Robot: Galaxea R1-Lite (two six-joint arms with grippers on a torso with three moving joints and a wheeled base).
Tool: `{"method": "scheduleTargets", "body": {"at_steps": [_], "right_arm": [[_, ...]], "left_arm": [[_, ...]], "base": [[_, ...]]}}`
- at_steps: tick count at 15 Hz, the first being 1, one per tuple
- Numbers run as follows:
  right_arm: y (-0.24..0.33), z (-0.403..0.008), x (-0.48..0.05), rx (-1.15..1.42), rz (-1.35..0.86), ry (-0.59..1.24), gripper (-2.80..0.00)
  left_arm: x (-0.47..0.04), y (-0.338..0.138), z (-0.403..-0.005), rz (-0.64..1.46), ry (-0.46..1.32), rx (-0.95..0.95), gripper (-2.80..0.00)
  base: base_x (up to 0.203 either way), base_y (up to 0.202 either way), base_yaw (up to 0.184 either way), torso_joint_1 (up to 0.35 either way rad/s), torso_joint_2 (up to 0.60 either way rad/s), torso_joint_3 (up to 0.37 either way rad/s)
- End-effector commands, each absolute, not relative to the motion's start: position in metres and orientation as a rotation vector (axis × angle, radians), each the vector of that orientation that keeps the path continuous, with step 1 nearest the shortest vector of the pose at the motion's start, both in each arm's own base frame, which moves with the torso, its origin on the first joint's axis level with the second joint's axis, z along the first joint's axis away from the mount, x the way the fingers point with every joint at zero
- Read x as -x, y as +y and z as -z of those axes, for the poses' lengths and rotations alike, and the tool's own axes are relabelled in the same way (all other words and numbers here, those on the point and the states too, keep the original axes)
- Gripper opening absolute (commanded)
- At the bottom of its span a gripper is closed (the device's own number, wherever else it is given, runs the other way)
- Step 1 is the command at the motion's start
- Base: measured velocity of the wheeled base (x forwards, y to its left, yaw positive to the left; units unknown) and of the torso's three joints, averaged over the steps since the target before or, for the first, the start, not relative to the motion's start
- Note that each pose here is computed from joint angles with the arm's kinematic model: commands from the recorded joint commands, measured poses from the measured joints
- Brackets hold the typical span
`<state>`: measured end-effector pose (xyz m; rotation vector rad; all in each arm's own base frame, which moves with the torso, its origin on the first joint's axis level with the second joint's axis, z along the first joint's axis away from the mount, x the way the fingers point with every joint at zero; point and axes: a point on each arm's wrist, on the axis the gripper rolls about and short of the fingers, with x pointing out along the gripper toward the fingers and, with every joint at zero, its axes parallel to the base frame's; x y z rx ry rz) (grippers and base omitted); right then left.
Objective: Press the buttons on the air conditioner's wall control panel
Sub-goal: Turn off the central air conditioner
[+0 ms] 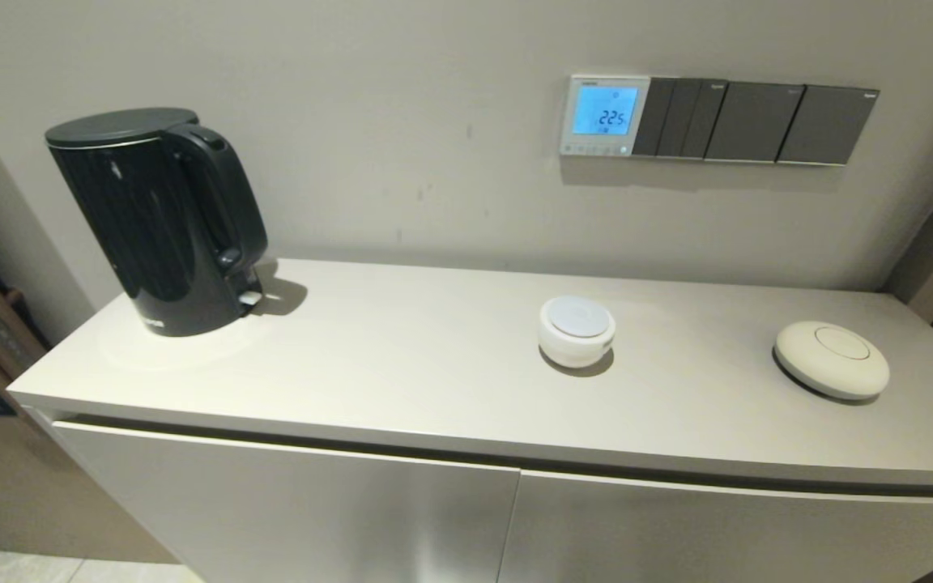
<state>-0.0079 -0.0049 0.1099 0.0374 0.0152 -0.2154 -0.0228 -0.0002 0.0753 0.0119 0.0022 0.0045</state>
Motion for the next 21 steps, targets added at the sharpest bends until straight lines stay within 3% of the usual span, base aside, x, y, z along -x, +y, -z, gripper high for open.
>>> {"method": "scheduleTargets", "body": {"at_steps": [1,5,21], "right_arm": [[-0.003,-0.095,0.014,-0.03,0.137,-0.053,-2.8],[0.0,-0.081,0.022,-0.02,0.006,-0.048,-2.8],[0.0,-0.076,0.022,-0.037,-0.003,0.005,-2.8]], "left_arm": [[0.023,0.0,-0.075,-0.006,0.002,-0.012,-2.8],[0.023,0.0,-0.075,-0.006,0.002,-0.012,-2.8],[0.023,0.0,-0.075,-0.005,0.003,-0.012,-2.8]], "base": [[0.0,0.0,0.0,0.0,0.0,0.0],[0.0,0.0,0.0,0.0,0.0,0.0],[0.0,0.0,0.0,0.0,0.0,0.0]]}}
